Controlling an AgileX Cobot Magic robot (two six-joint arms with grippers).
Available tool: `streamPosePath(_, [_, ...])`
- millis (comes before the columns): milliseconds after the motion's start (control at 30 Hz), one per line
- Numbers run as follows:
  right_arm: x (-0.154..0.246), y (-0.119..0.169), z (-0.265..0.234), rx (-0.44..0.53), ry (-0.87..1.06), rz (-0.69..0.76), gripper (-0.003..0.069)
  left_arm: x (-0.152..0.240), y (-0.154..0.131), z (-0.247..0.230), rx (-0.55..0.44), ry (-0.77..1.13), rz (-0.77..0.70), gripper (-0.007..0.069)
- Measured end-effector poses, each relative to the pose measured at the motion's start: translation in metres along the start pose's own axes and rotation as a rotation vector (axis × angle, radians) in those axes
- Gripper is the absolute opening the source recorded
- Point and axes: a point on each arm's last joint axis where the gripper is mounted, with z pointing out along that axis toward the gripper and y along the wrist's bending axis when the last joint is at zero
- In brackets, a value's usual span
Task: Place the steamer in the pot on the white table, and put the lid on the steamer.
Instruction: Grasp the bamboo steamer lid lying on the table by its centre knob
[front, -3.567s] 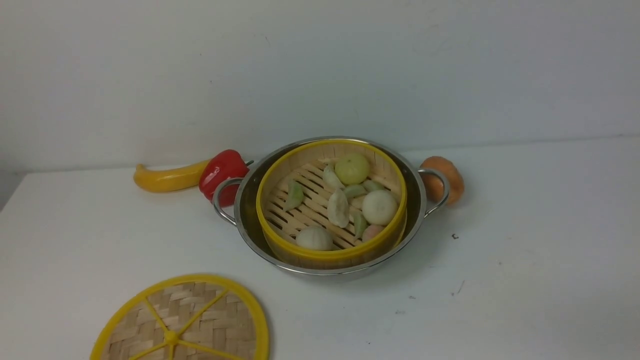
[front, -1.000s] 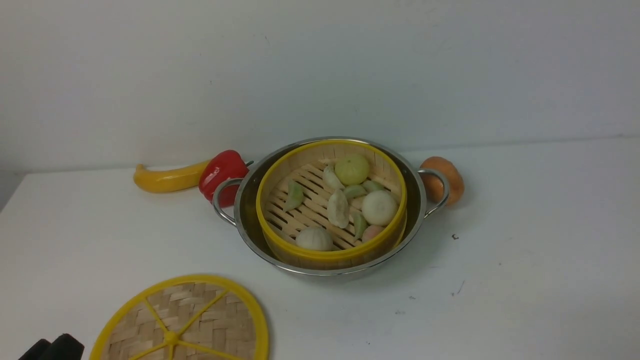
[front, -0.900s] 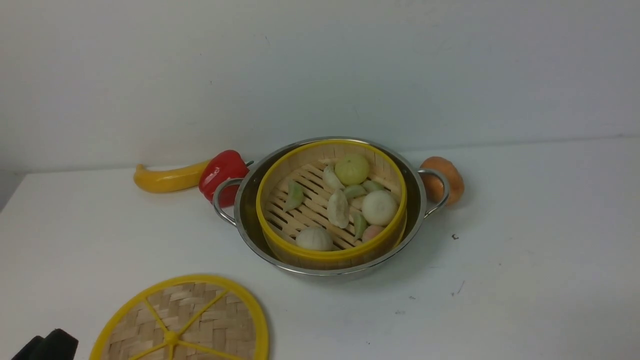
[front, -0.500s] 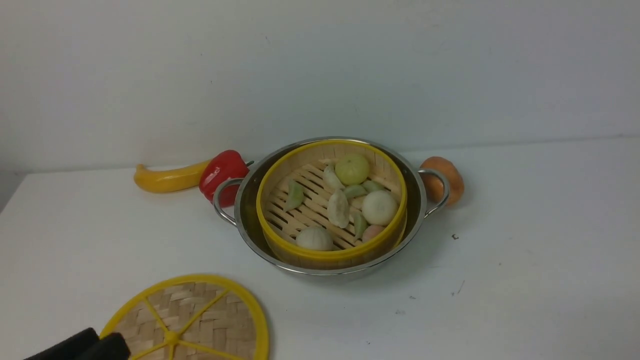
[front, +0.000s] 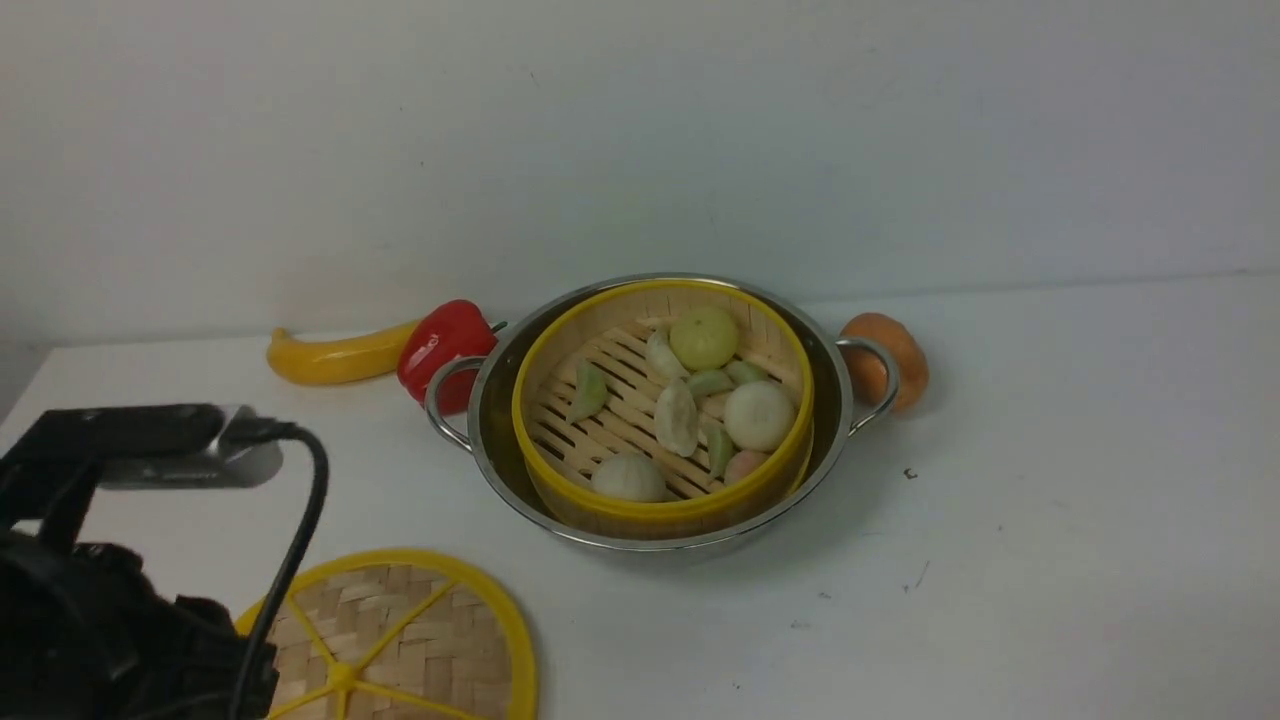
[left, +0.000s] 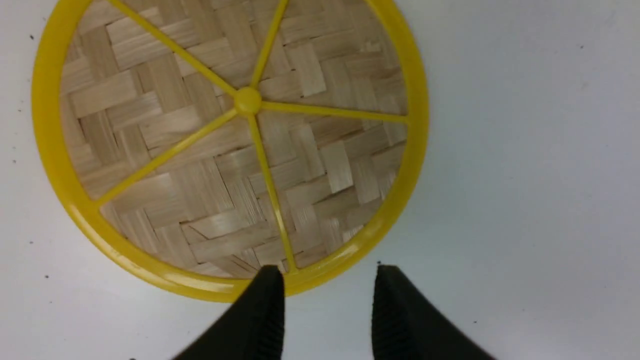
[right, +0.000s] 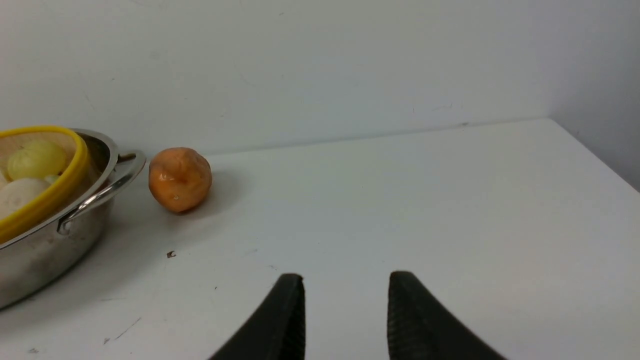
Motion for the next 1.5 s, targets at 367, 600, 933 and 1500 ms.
streamPosePath(367, [0.000, 0.000, 0.000, 0.000, 0.000, 0.000, 0.0249, -0.035, 0.025, 0.071, -0.025, 0.228, 0.082, 0.0312])
streamPosePath(600, [0.000, 0.000, 0.000, 0.000, -0.001, 0.000, 0.0249, -0.050, 0.030, 0.084, -0.039, 0.112, 0.134, 0.0335])
streamPosePath(933, [0.000, 0.000, 0.000, 0.000, -0.001, 0.000, 0.0249, -0.052, 0.034, 0.107, -0.020, 0.151, 0.195, 0.0335])
streamPosePath(1500, [0.000, 0.000, 0.000, 0.000, -0.001, -0.001, 0.0249, -0.050, 0.025, 0.139, -0.082, 0.233, 0.220, 0.0335])
